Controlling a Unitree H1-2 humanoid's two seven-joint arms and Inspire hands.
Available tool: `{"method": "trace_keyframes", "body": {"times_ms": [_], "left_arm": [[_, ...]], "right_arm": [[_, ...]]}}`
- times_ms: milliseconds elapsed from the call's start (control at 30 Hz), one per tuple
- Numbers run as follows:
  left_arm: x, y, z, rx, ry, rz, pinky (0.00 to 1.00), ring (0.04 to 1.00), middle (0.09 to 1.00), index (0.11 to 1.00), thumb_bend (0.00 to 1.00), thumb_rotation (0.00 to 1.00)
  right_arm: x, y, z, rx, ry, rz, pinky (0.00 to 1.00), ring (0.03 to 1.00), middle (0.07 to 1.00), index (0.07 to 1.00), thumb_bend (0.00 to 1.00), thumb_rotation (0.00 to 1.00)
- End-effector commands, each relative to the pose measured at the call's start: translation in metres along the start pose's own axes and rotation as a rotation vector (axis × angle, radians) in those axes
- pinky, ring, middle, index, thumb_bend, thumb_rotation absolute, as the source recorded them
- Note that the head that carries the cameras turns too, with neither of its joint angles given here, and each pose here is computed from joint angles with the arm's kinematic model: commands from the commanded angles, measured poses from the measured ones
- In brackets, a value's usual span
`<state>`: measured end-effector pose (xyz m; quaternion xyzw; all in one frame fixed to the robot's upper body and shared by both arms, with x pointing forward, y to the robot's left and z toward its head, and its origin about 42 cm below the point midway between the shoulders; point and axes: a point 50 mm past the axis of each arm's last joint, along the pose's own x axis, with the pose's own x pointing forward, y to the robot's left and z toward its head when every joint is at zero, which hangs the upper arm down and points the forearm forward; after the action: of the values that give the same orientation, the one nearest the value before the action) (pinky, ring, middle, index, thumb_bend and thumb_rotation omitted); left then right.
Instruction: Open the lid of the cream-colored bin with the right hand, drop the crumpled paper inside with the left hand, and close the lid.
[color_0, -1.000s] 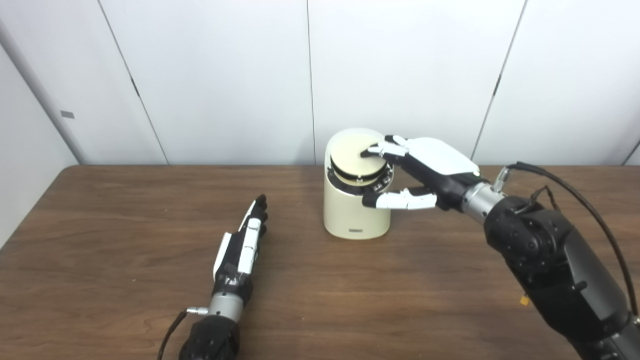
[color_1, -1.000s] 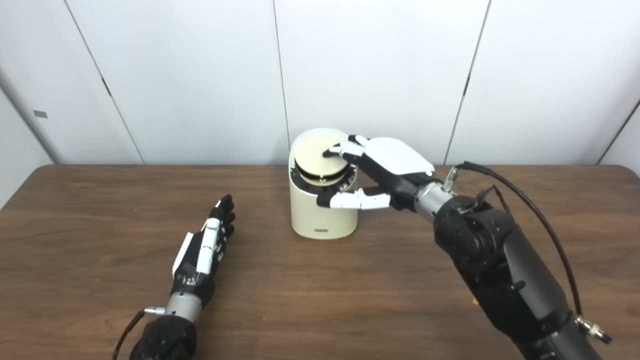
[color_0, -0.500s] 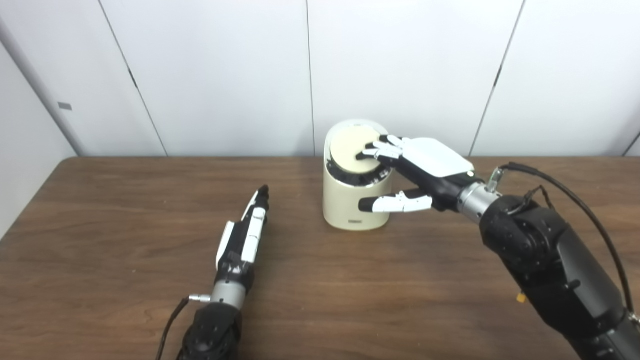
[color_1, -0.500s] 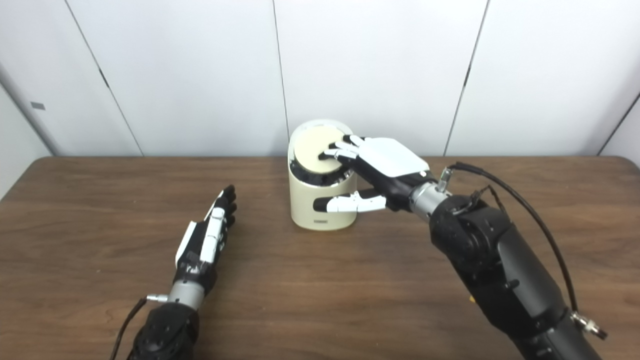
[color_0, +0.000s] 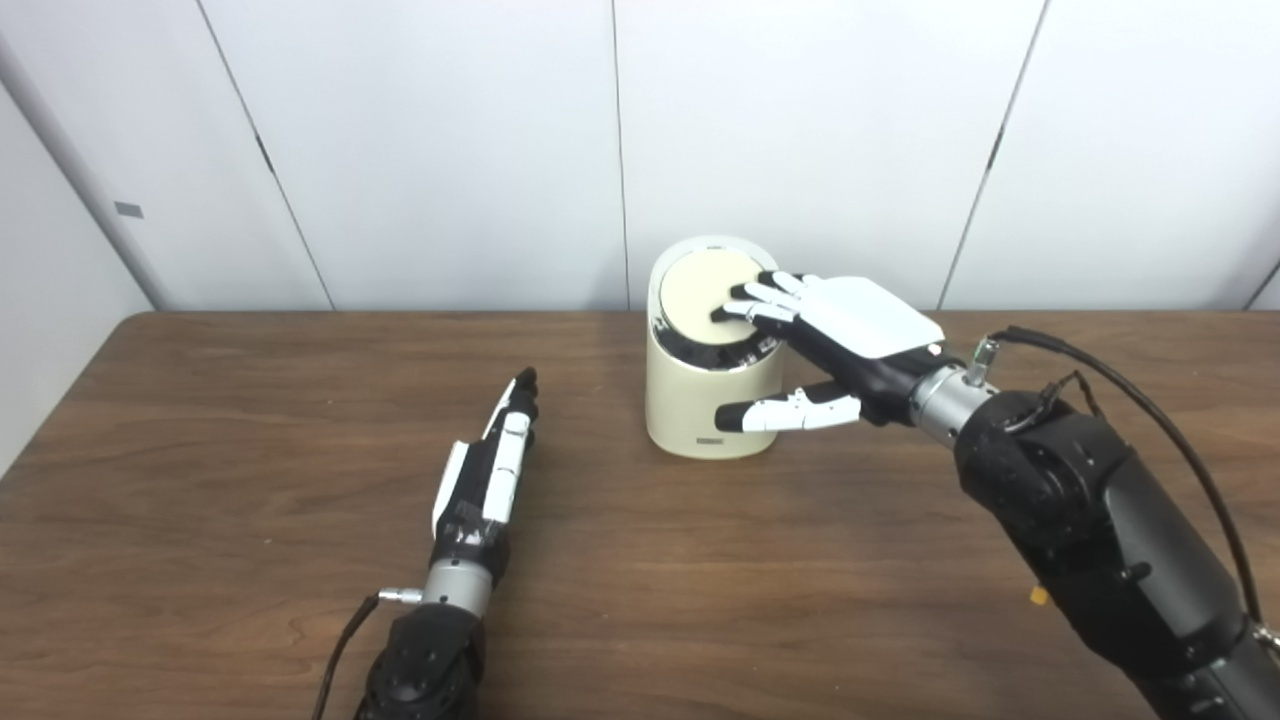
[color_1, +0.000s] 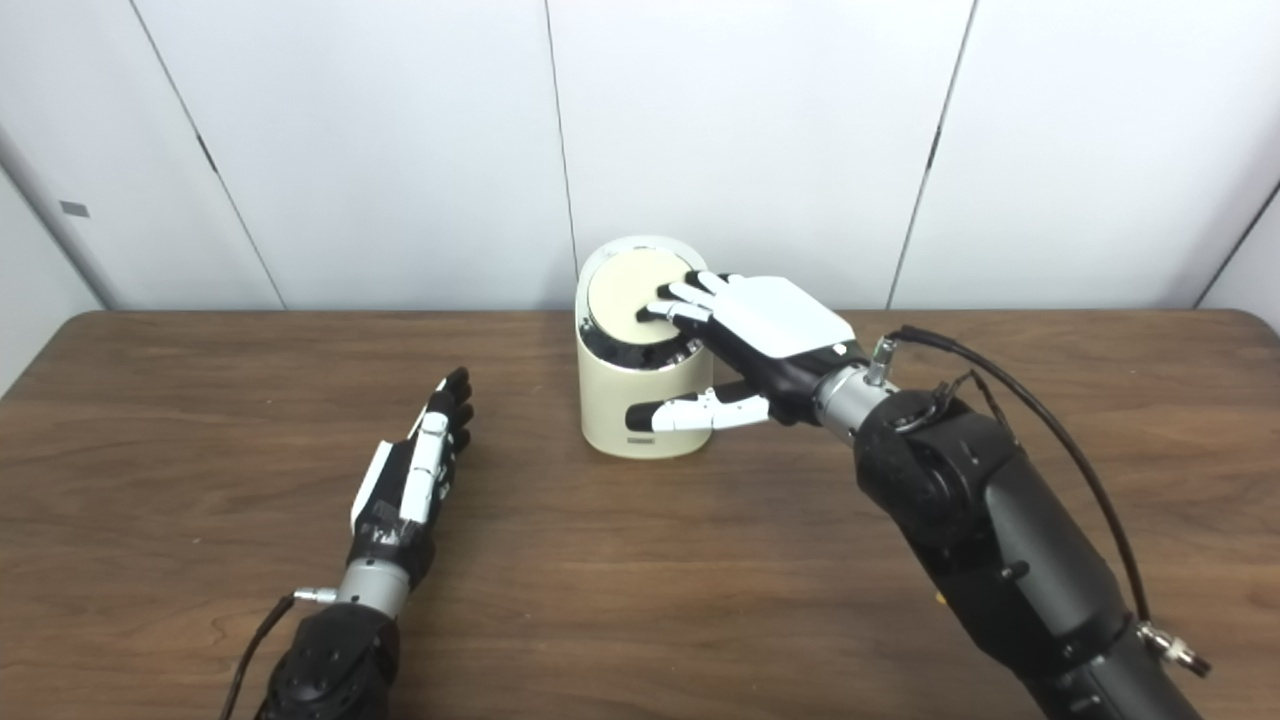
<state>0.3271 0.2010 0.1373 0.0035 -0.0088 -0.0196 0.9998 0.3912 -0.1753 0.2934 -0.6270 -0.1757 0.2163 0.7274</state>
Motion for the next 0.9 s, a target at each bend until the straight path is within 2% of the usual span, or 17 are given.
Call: {"method": "trace_keyframes", "body": {"times_ms": [0,200,300,500,667,867], "left_arm": [[0.005,-0.004,0.011,-0.007,-0.040,-0.014,1.00,1.000,1.000,1.000,0.63,1.00],[0.005,-0.003,0.011,-0.012,-0.047,-0.012,1.00,1.000,1.000,1.000,0.63,1.00],[0.004,-0.002,0.011,-0.009,-0.045,-0.014,1.00,1.000,1.000,1.000,0.63,1.00],[0.005,-0.003,0.011,0.012,-0.030,-0.015,1.00,1.000,1.000,1.000,0.61,1.00],[0.004,-0.005,0.011,0.019,-0.018,-0.018,1.00,1.000,1.000,1.000,0.63,1.00],[0.004,-0.005,0.009,0.002,-0.026,-0.025,1.00,1.000,1.000,1.000,0.58,1.00]], "right_arm": [[0.003,-0.006,-0.005,-0.043,0.021,0.038,1.00,1.000,0.955,0.853,0.64,1.00],[0.004,-0.003,-0.005,-0.043,0.036,0.064,1.00,1.000,0.947,0.807,0.64,1.00],[0.004,-0.004,-0.006,-0.034,0.039,0.062,1.00,1.000,0.956,0.829,0.64,1.00],[0.001,-0.011,-0.002,0.060,0.016,-0.038,1.00,1.000,0.977,0.920,0.66,1.00],[-0.002,-0.020,-0.003,0.135,-0.003,-0.128,1.00,1.000,0.997,0.985,0.63,1.00],[-0.006,-0.029,-0.009,0.212,0.003,-0.207,1.00,1.000,1.000,1.000,0.58,1.00]]}}
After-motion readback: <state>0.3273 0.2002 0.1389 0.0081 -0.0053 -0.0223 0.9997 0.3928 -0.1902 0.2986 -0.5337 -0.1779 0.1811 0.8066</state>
